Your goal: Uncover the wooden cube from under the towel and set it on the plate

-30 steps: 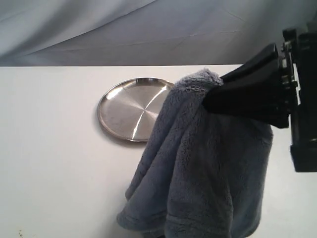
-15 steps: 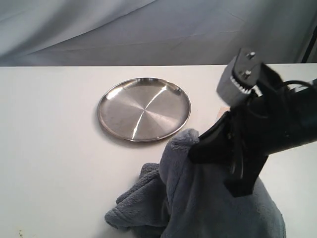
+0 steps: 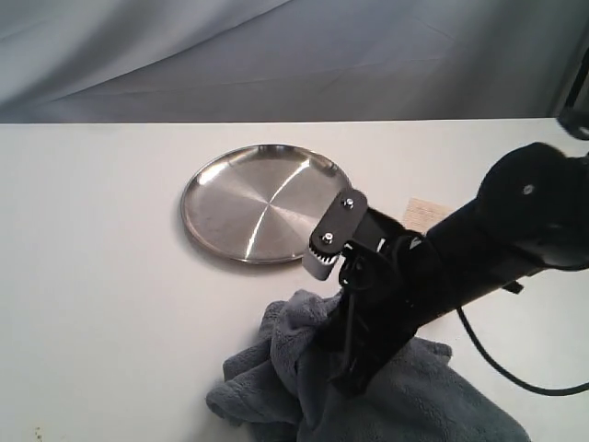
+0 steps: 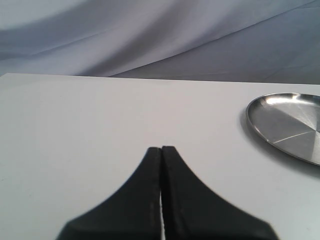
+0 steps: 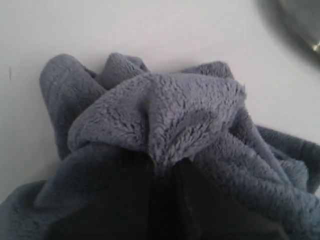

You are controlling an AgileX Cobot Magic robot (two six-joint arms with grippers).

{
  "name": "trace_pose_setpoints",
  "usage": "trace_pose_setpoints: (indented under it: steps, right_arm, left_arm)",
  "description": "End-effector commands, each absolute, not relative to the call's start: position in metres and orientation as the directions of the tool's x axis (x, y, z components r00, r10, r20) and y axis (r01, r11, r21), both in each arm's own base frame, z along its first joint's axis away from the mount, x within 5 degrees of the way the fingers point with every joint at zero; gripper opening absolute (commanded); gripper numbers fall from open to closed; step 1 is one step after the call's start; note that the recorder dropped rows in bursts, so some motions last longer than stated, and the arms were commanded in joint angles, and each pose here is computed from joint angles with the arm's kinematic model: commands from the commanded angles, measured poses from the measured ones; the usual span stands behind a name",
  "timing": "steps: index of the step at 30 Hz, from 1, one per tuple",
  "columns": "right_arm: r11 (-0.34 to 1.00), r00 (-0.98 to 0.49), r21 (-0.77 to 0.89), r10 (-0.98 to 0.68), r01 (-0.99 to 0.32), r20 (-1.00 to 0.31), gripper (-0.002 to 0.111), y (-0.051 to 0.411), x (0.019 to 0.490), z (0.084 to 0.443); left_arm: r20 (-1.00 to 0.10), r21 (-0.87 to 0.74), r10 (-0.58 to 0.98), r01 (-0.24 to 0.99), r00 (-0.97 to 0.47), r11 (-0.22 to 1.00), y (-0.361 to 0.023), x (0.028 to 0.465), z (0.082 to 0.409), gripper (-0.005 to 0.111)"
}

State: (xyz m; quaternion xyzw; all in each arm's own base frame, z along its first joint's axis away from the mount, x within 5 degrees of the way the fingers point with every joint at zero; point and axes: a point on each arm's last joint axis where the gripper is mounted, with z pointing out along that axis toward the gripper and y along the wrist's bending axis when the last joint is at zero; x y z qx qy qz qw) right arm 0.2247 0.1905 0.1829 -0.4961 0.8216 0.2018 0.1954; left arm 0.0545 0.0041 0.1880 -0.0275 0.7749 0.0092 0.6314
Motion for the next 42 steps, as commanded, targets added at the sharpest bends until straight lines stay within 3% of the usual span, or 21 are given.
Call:
trace_pose_setpoints:
  steps: [1, 7, 12, 16, 19, 24, 27, 42]
  right_arm:
    - [0.445, -0.488, 0.204, -0.766, -0.872, -0.418, 0.0, 0.194, 0.226, 0.146]
    - [0.464, -0.524, 0.246, -0.786, -0.851, -0.33, 0.0, 0.195, 0.228, 0.114]
    - [0.506, -0.57, 0.263, -0.737, -0.822, -0.364, 0.0, 0.199, 0.231, 0.119]
    - [0.446, -0.499, 0.225, -0.772, -0.866, -0.392, 0.005, 0.198, 0.231, 0.124]
    - [0.412, -0.464, 0.212, -0.788, -0.886, -0.405, 0.024, 0.199, 0.229, 0.127]
    - [0.372, -0.419, 0.191, -0.8, -0.908, -0.43, 0.082, 0.204, 0.225, 0.132]
    - [0.357, -0.402, 0.185, -0.802, -0.916, -0.442, 0.101, 0.206, 0.223, 0.138]
    - [0.281, -0.322, 0.166, -0.715, -0.945, -0.621, 0.104, 0.199, 0.198, 0.219]
  left_arm:
    - [-0.98, -0.022, -0.03, -0.047, -0.195, 0.999, 0.004, 0.055, 0.187, 0.0]
    - [-0.98, -0.022, -0.03, -0.047, -0.195, 0.999, 0.004, 0.055, 0.187, 0.0]
    - [-0.98, -0.022, -0.03, -0.047, -0.195, 0.999, 0.004, 0.055, 0.187, 0.0]
    - [-0.98, -0.022, -0.03, -0.047, -0.195, 0.999, 0.004, 0.055, 0.187, 0.0]
    - [-0.98, -0.022, -0.03, -0.047, -0.195, 0.999, 0.004, 0.055, 0.187, 0.0]
    - [-0.98, -0.022, -0.03, -0.047, -0.195, 0.999, 0.004, 0.055, 0.187, 0.0]
    - [-0.98, -0.022, -0.03, -0.047, -0.195, 0.999, 0.004, 0.055, 0.187, 0.0]
    - [-0.98, -0.022, -0.03, -0.047, -0.195, 0.999, 0.004, 0.055, 0.187, 0.0]
